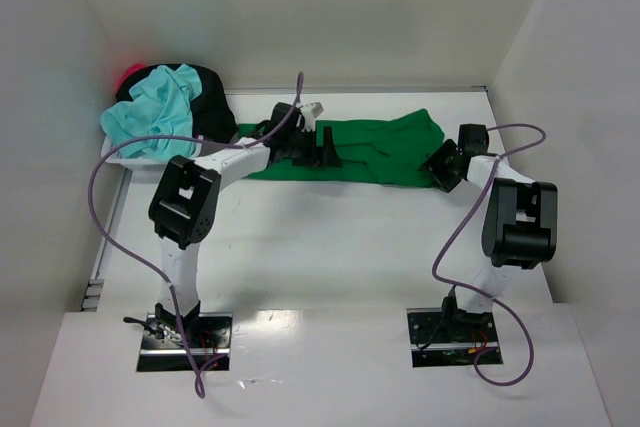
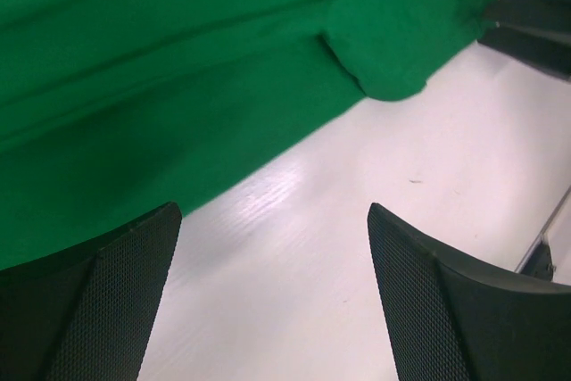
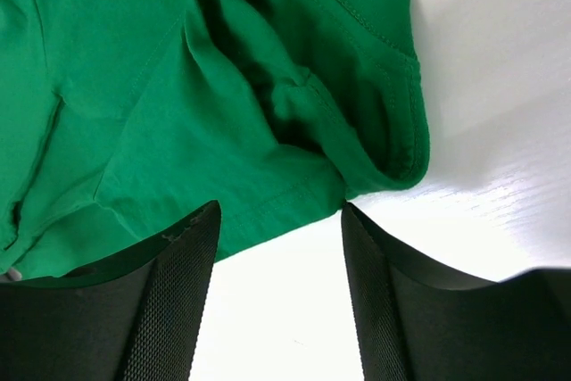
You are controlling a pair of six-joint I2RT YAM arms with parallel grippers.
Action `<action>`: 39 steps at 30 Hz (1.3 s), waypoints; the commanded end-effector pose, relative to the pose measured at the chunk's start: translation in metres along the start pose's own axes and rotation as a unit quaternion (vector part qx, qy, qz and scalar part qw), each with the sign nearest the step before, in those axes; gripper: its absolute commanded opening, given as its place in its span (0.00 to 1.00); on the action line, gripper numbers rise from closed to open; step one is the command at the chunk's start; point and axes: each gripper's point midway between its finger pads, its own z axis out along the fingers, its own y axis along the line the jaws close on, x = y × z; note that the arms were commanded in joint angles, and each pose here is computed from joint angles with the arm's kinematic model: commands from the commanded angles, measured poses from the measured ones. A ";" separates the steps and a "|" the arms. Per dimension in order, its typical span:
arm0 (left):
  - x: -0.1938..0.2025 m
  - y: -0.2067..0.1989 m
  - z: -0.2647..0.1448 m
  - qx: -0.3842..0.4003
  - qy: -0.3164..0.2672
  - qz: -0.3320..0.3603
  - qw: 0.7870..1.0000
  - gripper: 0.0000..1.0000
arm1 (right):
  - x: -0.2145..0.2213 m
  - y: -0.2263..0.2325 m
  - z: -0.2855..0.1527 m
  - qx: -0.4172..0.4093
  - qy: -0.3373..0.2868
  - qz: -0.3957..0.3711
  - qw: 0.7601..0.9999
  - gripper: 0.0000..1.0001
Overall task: Fold and stack the t-shirts
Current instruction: Fold the other side of the tshirt into a rectangle
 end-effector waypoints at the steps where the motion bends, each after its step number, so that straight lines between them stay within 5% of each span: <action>1: -0.011 -0.022 0.011 0.032 -0.013 0.027 0.999 0.93 | -0.019 0.007 -0.001 -0.012 -0.031 -0.010 0.999 0.62; 4: -0.011 -0.019 0.015 0.027 -0.015 0.022 0.999 0.92 | -0.021 0.007 0.004 -0.012 -0.031 -0.010 0.999 0.54; 12: -0.008 -0.008 0.023 0.011 -0.014 0.014 1.000 0.92 | -0.022 0.007 0.019 -0.009 -0.020 -0.013 1.000 0.10; 15: -0.008 -0.008 0.023 0.011 -0.014 0.014 1.000 0.92 | -0.027 0.012 0.017 -0.013 -0.024 -0.014 1.000 0.00; 28: -0.009 0.011 0.021 -0.023 -0.019 -0.013 0.999 0.92 | -0.074 0.060 -0.017 -0.048 -0.067 -0.029 0.996 0.00; 31: -0.012 0.005 0.021 -0.008 -0.024 -0.008 1.000 0.93 | -0.071 0.043 -0.015 -0.015 -0.073 -0.030 0.997 0.18; 39: -0.009 -0.028 0.033 0.055 -0.017 -0.012 0.998 0.93 | -0.037 0.010 -0.014 0.014 -0.049 -0.029 0.998 0.35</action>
